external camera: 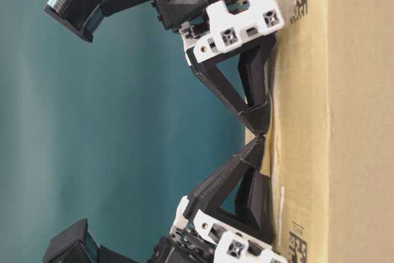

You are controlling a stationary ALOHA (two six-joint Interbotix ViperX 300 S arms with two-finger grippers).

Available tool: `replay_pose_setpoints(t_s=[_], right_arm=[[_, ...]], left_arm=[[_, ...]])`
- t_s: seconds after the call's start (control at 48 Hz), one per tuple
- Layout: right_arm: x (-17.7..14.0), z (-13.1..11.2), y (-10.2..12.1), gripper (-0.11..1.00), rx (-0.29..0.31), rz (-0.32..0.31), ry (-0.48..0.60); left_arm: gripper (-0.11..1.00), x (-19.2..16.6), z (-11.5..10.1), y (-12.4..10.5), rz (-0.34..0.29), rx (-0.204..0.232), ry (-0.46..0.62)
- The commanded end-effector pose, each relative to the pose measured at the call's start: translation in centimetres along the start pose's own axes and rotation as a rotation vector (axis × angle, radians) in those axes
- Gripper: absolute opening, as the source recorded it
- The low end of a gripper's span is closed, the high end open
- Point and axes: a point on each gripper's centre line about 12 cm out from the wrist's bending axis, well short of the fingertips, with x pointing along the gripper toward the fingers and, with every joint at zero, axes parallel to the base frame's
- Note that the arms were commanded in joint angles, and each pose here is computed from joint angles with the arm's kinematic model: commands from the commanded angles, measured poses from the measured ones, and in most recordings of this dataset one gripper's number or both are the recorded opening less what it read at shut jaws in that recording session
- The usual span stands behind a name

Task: Apply tape along the seams of the closed cardboard box to seal it securely.
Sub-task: 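Press the tape flat along the seam with both grippers' tips, then slide both grippers outward along the seam smoothing the tape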

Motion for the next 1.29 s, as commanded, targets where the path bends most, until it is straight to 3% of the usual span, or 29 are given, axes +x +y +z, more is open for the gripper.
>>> replay_pose_setpoints(t_s=[0.0, 0.313, 0.48, 0.917, 1.084, 1.272], right_arm=[[0.0, 1.0, 0.5, -0.02, 0.004, 0.01, -0.028], [0.0, -0.7, 0.7, -0.02, 0.023, 0.007, 0.04], [-0.5, -1.2, 0.4, -0.02, 0.038, -0.007, 0.053], [-3.7, -2.8, -0.6, -0.02, 0.085, -0.045, 0.084], [-4.3, -1.4, -0.3, -0.02, 0.073, -0.03, 0.04], [-5.9, 3.3, 0.6, -0.02, 0.034, 0.014, -0.087]], left_arm=[[0.0, 0.1, 1.1, -0.7, -0.017, 0.007, -0.031], [0.0, -0.3, 0.3, -2.5, -0.066, 0.047, 0.003], [0.0, -0.6, -0.9, -2.6, -0.075, 0.047, 0.053], [0.0, -3.9, -4.8, -1.4, -0.046, -0.016, 0.157], [0.0, -4.6, -3.5, -1.3, -0.042, -0.018, 0.108], [0.0, -5.9, 1.6, -0.5, -0.021, 0.018, -0.049]])
